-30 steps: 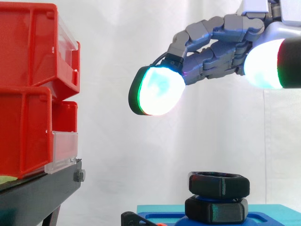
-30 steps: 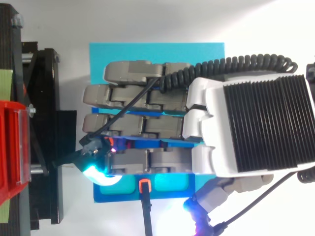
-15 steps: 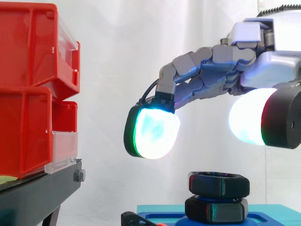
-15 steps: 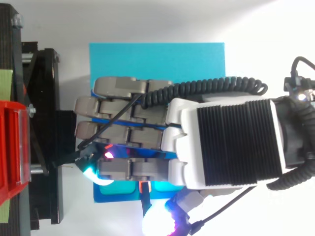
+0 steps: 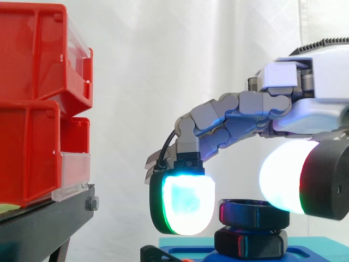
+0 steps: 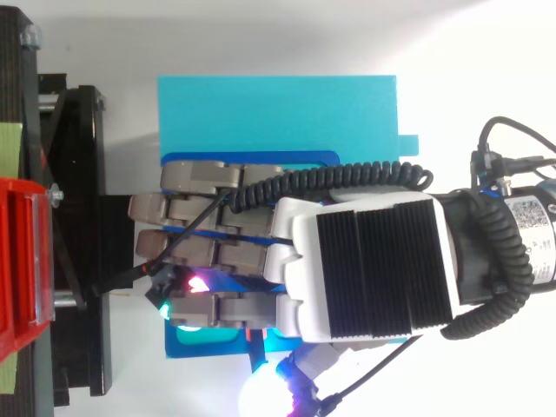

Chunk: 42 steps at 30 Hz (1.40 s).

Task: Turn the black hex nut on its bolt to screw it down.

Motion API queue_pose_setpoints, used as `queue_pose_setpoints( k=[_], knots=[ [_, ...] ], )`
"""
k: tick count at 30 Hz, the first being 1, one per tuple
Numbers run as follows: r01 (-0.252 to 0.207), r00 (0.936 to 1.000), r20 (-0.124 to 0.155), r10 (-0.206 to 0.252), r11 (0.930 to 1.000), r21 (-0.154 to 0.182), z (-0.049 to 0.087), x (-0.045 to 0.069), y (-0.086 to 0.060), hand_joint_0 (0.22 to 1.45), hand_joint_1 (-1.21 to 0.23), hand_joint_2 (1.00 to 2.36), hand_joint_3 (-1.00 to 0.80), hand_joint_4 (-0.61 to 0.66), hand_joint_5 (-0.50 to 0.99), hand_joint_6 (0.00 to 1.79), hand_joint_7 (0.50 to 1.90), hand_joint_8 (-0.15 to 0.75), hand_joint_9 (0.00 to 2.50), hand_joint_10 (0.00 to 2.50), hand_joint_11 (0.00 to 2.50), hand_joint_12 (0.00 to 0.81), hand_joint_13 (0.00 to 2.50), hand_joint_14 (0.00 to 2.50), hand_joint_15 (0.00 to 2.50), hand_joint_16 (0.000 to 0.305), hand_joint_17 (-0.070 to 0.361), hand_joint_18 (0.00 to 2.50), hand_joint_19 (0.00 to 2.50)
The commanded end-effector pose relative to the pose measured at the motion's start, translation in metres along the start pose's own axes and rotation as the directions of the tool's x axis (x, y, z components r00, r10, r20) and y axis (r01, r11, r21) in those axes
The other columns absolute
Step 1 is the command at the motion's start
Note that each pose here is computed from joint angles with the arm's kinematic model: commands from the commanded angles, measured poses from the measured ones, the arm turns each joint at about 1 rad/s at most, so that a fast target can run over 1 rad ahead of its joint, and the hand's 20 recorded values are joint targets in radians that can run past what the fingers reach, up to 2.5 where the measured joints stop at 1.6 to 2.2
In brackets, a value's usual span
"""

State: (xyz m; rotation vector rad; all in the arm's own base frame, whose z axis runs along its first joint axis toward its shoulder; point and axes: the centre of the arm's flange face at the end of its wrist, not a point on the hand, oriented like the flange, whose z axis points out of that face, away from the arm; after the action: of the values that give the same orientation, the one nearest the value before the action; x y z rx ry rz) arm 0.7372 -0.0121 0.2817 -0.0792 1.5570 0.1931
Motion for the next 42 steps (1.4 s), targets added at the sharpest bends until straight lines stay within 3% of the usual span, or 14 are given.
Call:
queue_pose_setpoints(
  k=[1, 11, 14, 20, 29, 34, 42],
  knots=[
    [0.019, 0.9998, -0.004, -0.019, 0.9998, -0.003, 0.001, 0.001, 0.001, 0.47, -0.31, 1.00, -0.50, 0.18, -0.08, 0.50, 1.18, 0.249, 0.51, 0.00, 0.00, 0.338, 0.35, 0.00, 0.00, 0.056, 0.127, 0.24, 0.22],
    [0.052, 0.9987, 0.000, -0.052, 0.9986, -0.008, 0.001, -0.002, -0.001, 0.47, -0.31, 1.00, -0.50, 0.16, -0.07, 0.50, 1.33, 0.251, 0.52, 0.00, 0.00, 0.339, 0.36, 0.00, 0.00, 0.056, 0.126, 0.25, 0.23],
    [0.063, 0.9980, 0.006, -0.063, 0.9980, -0.008, 0.003, -0.008, -0.003, 0.47, -0.32, 1.00, -0.50, 0.16, -0.07, 0.50, 1.36, 0.251, 0.53, 0.00, 0.00, 0.340, 0.36, 0.00, 0.00, 0.056, 0.126, 0.25, 0.23],
    [0.076, 0.9971, -0.006, -0.076, 0.9968, -0.023, 0.002, -0.008, -0.002, 0.47, -0.32, 1.00, -0.50, 0.16, -0.07, 0.50, 1.43, 0.253, 0.53, 0.00, 0.00, 0.339, 0.36, 0.00, 0.00, 0.056, 0.126, 0.26, 0.23],
    [0.100, 0.9948, -0.014, -0.100, 0.9943, -0.037, 0.000, -0.008, -0.004, 0.46, -0.32, 1.00, -0.50, 0.18, -0.07, 0.55, 1.37, 0.257, 0.56, 0.00, 0.00, 0.340, 0.37, 0.00, 0.00, 0.056, 0.127, 0.26, 0.24],
    [0.122, 0.9925, 0.002, -0.122, 0.9917, -0.038, 0.001, -0.010, -0.010, 0.46, -0.32, 1.00, -0.50, 0.17, -0.07, 0.55, 1.37, 0.256, 0.56, 0.00, 0.00, 0.341, 0.37, 0.00, 0.00, 0.056, 0.126, 0.26, 0.24],
    [0.132, 0.9913, 0.005, -0.132, 0.9901, -0.049, -0.001, -0.009, -0.016, 0.46, -0.32, 1.00, -0.50, 0.17, -0.07, 0.55, 1.38, 0.255, 0.56, 0.00, 0.00, 0.340, 0.37, 0.00, 0.00, 0.056, 0.127, 0.27, 0.23]
  ],
)
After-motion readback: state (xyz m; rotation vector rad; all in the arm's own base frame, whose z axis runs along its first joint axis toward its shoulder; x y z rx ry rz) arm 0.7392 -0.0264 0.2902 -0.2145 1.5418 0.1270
